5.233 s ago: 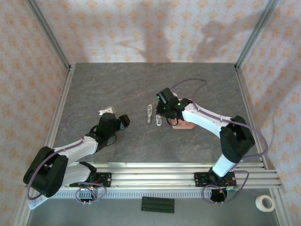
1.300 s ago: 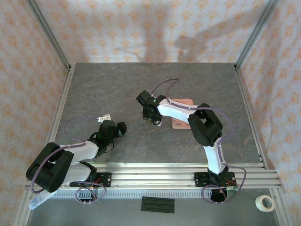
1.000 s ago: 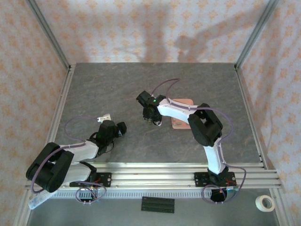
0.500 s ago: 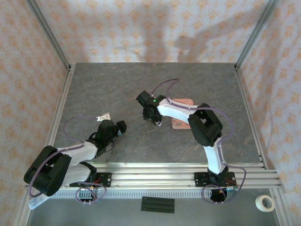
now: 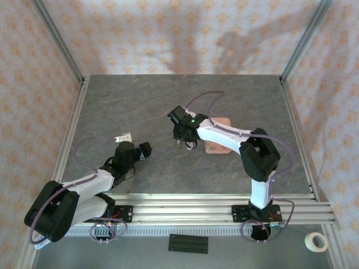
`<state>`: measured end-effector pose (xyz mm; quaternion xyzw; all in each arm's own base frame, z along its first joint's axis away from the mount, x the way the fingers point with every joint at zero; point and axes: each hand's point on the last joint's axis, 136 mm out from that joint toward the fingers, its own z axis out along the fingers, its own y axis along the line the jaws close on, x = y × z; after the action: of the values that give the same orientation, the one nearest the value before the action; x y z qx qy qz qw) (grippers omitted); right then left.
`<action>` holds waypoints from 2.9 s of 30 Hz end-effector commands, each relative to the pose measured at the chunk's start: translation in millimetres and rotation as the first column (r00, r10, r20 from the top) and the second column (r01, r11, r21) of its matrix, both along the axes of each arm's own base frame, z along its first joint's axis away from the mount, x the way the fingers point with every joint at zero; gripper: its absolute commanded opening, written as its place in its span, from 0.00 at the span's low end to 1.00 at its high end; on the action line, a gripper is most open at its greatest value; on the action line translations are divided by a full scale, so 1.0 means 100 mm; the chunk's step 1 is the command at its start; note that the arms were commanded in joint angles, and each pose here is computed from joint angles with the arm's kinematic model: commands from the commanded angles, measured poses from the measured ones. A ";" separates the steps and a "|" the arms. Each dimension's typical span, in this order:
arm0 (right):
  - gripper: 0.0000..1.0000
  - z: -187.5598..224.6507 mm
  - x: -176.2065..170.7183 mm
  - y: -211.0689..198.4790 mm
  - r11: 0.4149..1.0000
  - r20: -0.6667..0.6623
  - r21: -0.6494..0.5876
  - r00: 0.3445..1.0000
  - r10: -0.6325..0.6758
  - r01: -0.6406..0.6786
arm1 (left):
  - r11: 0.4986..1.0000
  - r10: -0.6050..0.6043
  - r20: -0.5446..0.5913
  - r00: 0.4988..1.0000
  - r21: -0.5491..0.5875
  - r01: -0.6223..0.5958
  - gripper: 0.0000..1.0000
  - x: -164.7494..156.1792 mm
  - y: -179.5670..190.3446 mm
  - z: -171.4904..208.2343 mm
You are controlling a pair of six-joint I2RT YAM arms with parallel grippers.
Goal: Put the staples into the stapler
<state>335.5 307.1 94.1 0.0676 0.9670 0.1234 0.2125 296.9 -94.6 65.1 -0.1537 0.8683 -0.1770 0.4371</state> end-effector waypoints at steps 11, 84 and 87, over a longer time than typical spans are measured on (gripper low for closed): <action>0.36 0.29 -0.03 -0.21 0.997 0.147 0.061 0.987 -0.062 0.054 | 0.999 -0.040 0.060 0.997 0.007 0.040 0.76 0.12 -0.07 0.29; 0.60 0.55 -0.39 -0.83 0.985 0.384 0.154 0.923 0.010 -0.075 | 0.877 -0.437 0.190 0.879 -0.128 0.464 0.81 1.01 -1.03 0.47; 0.60 0.53 -0.38 -0.85 0.980 0.378 0.182 0.926 0.005 -0.079 | 0.859 -0.437 0.217 0.873 -0.185 0.477 0.79 1.09 -1.07 0.50</action>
<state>296.5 219.6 142.9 0.0481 0.8993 0.2100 0.3807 389.6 -189.2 83.2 0.0193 0.8517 -0.3311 0.4057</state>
